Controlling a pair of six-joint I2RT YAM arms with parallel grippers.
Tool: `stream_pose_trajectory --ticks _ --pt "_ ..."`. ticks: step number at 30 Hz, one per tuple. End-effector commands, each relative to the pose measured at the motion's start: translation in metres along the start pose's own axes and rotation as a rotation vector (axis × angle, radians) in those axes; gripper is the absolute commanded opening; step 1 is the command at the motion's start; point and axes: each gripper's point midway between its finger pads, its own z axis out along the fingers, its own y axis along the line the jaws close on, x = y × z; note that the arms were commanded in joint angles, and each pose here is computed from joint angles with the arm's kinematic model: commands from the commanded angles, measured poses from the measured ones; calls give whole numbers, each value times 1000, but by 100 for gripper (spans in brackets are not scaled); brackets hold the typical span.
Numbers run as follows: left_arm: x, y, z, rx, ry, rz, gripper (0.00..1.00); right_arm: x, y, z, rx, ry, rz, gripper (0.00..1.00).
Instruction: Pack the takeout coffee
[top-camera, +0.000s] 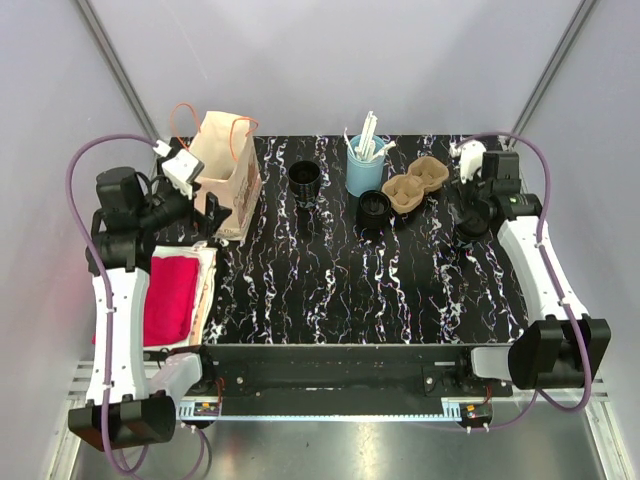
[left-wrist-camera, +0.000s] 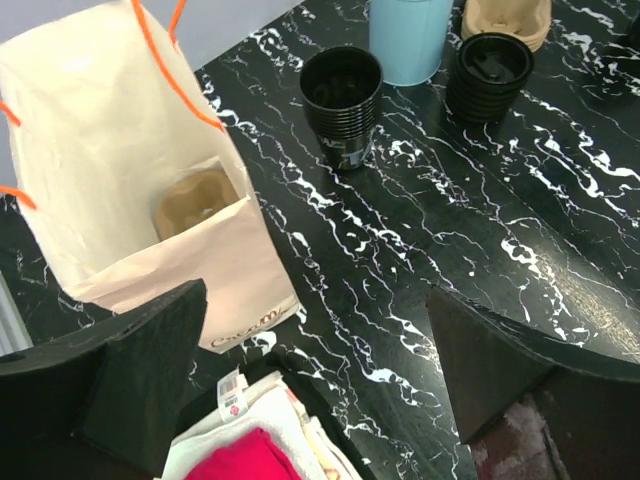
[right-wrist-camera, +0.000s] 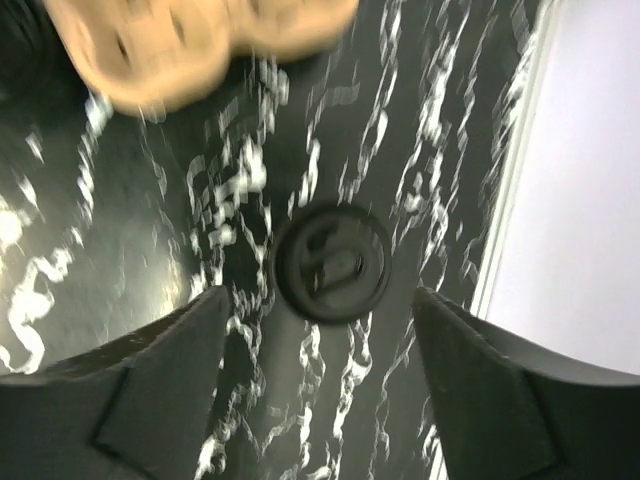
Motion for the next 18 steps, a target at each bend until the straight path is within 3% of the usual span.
stream_pose_trajectory --ticks 1,6,7,9,18 --pt "-8 -6 1 38 -60 58 99 24 3 0 -39 35 -35 69" --pt "-4 -10 7 77 -56 23 99 35 16 11 -101 45 -43 57" --pt "-1 -9 9 76 -50 18 99 37 18 13 -108 50 -47 49" --pt "1 -10 9 80 -49 15 99 38 18 18 -112 61 -56 43" --pt "5 -13 12 100 -45 -1 99 61 9 38 -143 149 -52 39"
